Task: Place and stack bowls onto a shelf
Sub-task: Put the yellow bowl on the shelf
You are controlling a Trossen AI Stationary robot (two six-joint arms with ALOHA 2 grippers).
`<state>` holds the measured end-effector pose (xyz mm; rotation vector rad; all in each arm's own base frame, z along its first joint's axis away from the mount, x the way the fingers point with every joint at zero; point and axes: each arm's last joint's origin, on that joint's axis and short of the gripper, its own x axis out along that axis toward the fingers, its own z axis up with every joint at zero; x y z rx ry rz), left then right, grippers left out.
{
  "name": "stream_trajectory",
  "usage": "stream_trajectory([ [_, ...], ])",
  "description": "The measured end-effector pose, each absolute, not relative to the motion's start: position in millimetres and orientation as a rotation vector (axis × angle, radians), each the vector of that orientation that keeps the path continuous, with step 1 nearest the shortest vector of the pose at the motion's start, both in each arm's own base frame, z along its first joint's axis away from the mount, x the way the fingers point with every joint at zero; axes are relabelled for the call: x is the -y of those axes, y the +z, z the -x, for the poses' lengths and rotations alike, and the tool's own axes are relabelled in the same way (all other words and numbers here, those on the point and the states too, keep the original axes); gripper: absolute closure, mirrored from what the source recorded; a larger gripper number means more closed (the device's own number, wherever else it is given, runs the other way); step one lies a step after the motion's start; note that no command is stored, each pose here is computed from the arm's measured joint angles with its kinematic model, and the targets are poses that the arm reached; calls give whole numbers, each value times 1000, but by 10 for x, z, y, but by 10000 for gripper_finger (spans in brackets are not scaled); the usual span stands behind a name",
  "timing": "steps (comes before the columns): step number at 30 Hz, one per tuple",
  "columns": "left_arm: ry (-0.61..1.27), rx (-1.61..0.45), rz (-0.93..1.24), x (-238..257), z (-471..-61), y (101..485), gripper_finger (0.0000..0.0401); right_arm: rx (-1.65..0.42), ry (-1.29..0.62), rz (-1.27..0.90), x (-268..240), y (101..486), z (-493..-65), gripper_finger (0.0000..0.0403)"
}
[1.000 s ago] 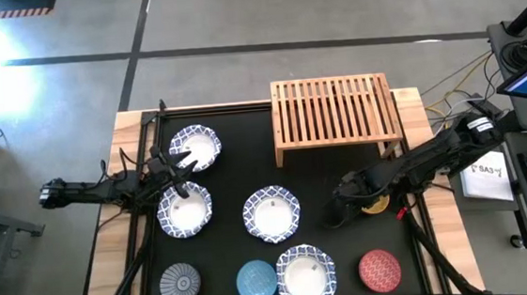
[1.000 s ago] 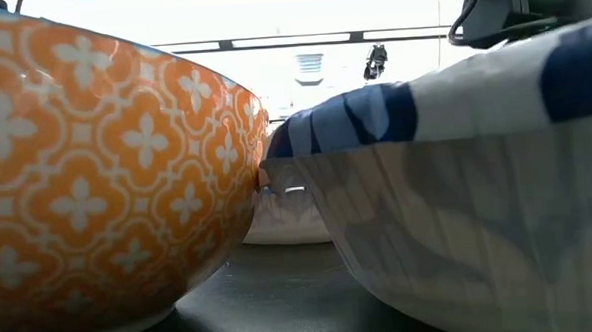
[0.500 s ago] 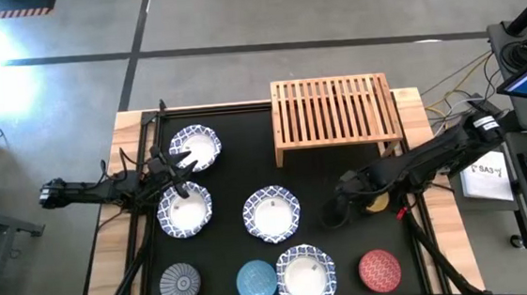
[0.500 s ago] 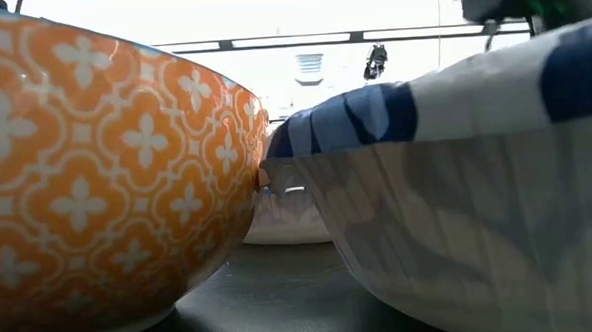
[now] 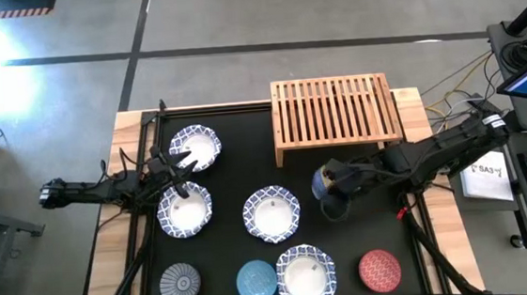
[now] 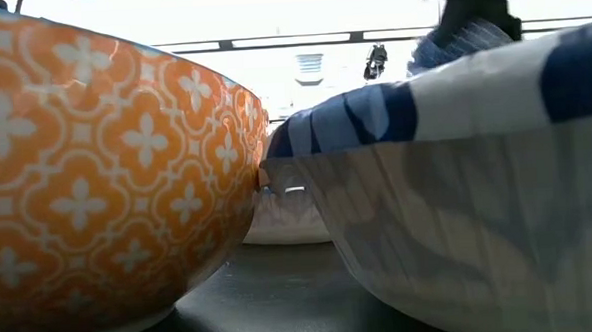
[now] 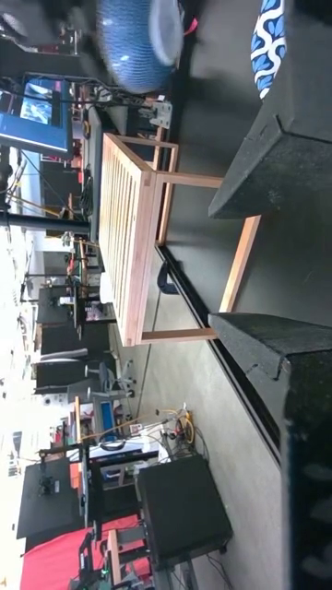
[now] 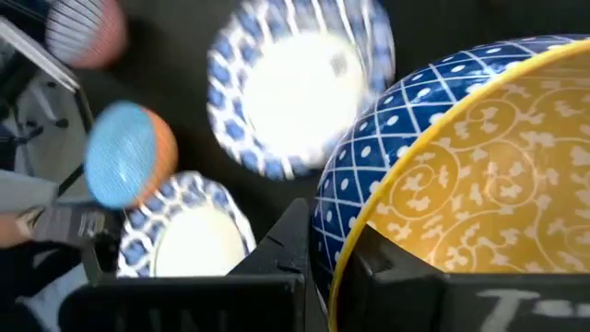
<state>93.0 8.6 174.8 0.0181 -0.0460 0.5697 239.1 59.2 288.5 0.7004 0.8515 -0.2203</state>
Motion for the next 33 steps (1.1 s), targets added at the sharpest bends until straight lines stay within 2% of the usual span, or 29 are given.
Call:
stream_trajectory([
  [9, 570, 45, -18, -87, -930, 1747, 242, -686, -239, -448, -577, 3415, -2608, 391],
  [17, 570, 45, -19, -87, -930, 1747, 242, -821, -525, -276, -396, 3562, -2548, 391],
  [24, 570, 45, -19, -87, -930, 1747, 242, -967, -744, -262, -223, 3582, -2393, 391],
  [33, 570, 45, -19, -86, -931, 1747, 242, -1100, -925, -293, 7, 3541, -2212, 390],
])
